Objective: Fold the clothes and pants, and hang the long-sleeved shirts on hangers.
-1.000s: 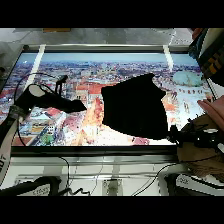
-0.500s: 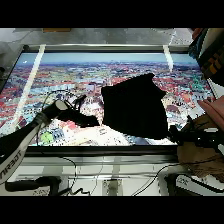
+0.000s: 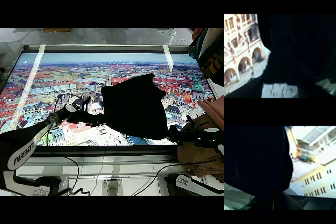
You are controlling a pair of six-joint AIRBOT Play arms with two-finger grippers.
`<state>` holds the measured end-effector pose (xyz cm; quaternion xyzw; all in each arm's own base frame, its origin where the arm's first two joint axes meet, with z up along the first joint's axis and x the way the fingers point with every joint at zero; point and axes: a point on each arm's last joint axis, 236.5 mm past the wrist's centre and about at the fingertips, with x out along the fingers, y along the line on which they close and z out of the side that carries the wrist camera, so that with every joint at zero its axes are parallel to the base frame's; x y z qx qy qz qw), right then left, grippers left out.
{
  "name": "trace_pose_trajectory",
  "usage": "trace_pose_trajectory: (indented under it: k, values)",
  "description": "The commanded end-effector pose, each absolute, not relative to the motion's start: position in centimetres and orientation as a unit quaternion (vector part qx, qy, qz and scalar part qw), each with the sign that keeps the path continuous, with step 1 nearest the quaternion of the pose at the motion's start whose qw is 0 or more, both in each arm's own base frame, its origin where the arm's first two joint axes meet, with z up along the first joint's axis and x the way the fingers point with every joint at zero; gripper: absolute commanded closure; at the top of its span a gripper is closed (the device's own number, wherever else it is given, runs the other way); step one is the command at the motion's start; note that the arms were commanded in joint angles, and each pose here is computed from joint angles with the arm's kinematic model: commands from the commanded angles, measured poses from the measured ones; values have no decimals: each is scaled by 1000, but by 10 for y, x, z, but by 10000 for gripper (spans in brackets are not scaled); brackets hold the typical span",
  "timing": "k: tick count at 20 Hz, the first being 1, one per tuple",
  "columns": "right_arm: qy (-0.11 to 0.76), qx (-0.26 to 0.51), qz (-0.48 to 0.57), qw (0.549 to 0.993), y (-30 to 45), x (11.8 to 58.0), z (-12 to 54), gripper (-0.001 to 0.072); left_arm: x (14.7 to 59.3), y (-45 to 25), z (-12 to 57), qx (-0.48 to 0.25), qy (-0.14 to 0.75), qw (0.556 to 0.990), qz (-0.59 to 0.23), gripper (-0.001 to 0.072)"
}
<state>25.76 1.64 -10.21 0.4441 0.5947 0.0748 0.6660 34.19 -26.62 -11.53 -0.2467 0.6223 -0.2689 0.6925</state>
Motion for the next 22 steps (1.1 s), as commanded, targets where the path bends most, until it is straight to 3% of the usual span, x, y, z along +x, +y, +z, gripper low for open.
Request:
trace_pose_trajectory:
  k: [1, 3, 5, 6, 8, 10, 13, 16, 19, 22]
  values:
    - [595, 444, 76, 666, 17, 258, -102, 697, 358, -270, -116, -259, 595, 712, -267, 285]
    - [595, 444, 76, 666, 17, 258, -101, 697, 363, -270, -117, -256, 588, 722, -260, 353]
    - [596, 443, 79, 665, 18, 257, -101, 697, 366, -273, -118, -250, 581, 731, -257, 375]
    - [596, 441, 84, 666, 19, 256, -100, 697, 367, -275, -119, -246, 577, 736, -255, 453]
    - [597, 440, 88, 665, 20, 256, -99, 697, 369, -281, -120, -239, 568, 746, -252, 478]
    - [599, 442, 94, 661, 23, 254, -98, 697, 366, -286, -119, -234, 568, 745, -258, 673]
    - [583, 429, 128, 678, 29, 257, -81, 698, 364, -291, -102, -225, 563, 741, -289, 673]
    - [515, 416, 159, 733, 30, 282, -31, 698, 375, -287, -42, -207, 512, 758, -346, 673]
    - [418, 373, 208, 802, 34, 306, 60, 698, 390, -262, 62, -212, 410, 809, -364, 673]
    - [302, 284, 282, 865, 67, 303, 183, 698, 364, -244, 180, -195, 286, 852, -392, 673]
